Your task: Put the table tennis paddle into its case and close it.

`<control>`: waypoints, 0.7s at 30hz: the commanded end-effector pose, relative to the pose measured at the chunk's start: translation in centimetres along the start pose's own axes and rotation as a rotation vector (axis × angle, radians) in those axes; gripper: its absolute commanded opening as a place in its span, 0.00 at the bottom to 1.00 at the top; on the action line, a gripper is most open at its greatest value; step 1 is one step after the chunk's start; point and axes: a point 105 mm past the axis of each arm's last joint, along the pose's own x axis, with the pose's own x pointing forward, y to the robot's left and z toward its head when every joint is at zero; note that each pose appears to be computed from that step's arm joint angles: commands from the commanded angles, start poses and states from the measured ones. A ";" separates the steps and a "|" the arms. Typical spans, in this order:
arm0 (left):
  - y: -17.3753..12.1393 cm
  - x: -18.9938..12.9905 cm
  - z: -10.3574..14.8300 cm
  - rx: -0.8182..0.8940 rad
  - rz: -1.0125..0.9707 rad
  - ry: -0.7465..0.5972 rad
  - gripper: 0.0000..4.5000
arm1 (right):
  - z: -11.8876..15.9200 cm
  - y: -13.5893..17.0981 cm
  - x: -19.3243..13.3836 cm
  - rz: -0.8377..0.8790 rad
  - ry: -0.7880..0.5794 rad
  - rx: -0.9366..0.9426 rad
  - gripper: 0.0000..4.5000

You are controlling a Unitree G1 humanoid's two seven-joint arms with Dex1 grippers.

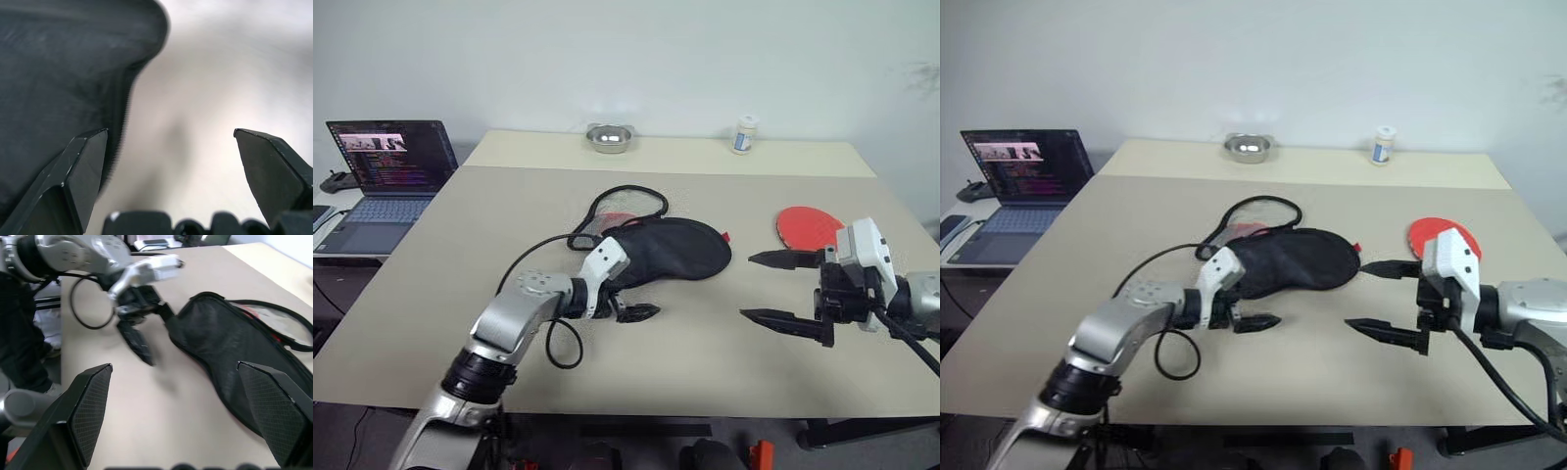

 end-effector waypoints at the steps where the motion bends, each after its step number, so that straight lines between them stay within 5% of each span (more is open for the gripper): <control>1: -1.5 -2.1 0.4 0.094 -0.081 -0.032 0.99 | 0.6 -0.3 0.0 -0.033 -0.035 0.021 1.00; 7: -1.6 -5.4 0.6 0.138 -0.111 -0.095 0.99 | -0.3 -0.8 1.6 -0.117 -0.051 0.116 1.00; 14: 1.3 -9.3 2.0 0.188 0.011 -0.158 0.99 | -4.3 -0.1 4.9 -0.204 -0.002 0.554 1.00; 21: 3.2 -11.4 3.2 0.206 0.085 -0.205 0.99 | -5.8 -0.1 9.4 -0.264 0.009 0.737 1.00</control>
